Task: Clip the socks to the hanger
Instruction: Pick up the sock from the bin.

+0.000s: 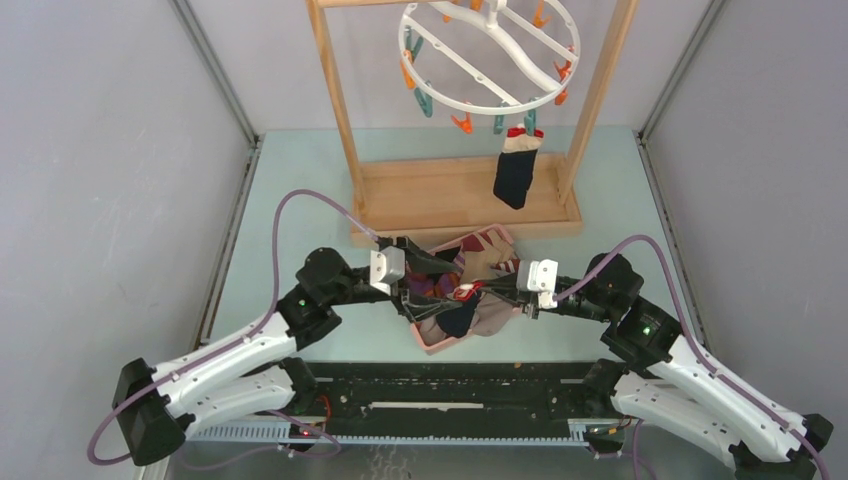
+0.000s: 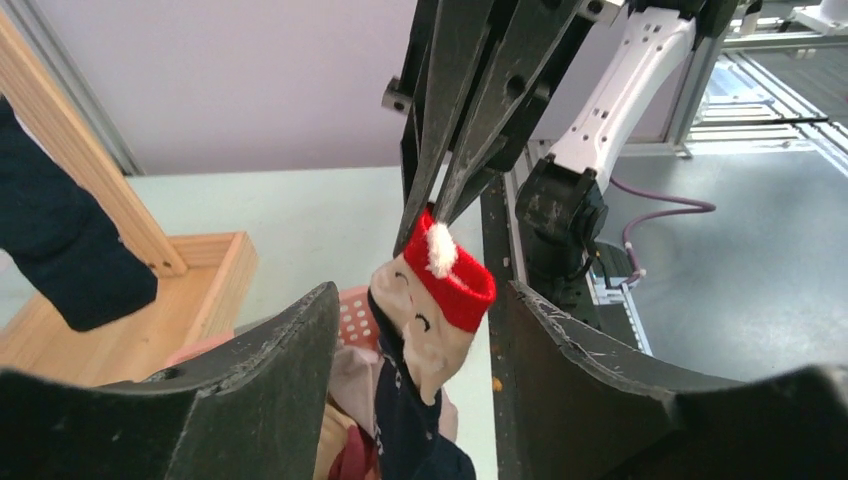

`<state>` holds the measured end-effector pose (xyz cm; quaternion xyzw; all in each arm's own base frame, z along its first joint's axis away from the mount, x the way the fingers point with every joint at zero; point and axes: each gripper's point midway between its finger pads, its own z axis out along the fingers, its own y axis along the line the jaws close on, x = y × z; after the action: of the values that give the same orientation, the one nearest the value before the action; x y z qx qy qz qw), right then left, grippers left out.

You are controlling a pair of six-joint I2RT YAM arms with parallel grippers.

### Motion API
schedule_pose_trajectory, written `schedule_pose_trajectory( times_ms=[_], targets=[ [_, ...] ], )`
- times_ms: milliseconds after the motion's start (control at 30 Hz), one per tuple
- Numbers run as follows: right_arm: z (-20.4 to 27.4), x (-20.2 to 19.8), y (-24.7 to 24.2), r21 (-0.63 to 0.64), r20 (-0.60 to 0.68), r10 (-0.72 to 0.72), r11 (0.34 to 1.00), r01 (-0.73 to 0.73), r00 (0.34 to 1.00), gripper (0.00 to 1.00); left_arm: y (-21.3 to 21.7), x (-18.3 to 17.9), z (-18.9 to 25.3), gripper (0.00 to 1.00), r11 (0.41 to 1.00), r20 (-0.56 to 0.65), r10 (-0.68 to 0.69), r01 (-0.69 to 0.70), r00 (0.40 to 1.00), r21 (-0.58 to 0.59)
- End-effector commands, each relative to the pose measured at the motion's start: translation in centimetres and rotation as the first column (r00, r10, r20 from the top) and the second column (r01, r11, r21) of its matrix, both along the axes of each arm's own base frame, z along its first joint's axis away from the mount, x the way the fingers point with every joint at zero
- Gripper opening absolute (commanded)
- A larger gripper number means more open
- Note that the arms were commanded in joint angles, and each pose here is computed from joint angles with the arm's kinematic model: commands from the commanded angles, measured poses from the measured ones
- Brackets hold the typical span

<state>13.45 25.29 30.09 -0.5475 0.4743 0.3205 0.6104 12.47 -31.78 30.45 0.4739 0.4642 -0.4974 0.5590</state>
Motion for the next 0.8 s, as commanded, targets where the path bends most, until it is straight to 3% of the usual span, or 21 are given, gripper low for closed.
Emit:
schedule_pose_trajectory(
  times_ms=[0, 333, 533, 767],
  targets=[
    [2.0, -0.2, -0.1, 0.05, 0.017, 0.005, 0.999, -0.006, 1.0, 0.06, 0.4, -1.2, 2.3, 0.67, 0.995, 0.048, -0.039, 0.044, 0.998, -0.089],
    [2.2, -0.2, 0.1, 0.059, 0.007, 0.014, 0.998, -0.015, 1.0, 0.06, -0.2, -1.3, 2.0, 0.66, 0.995, 0.042, -0.071, 0.074, 0.997, -0.072],
    [2.5, 0.0, -0.1, 0.07, 0.007, 0.004, 0.998, -0.005, 1.0, 0.06, -0.1, -2.0, 1.3, 0.72, 0.992, 0.052, -0.108, 0.111, 0.993, -0.062],
    [2.7, 0.0, -0.1, 0.085, -0.016, 0.012, 0.996, -0.01, 1.0, 0.06, -0.6, -0.8, 0.3, 0.72, 0.997, 0.029, -0.062, 0.063, 0.998, -0.044]
  ],
)
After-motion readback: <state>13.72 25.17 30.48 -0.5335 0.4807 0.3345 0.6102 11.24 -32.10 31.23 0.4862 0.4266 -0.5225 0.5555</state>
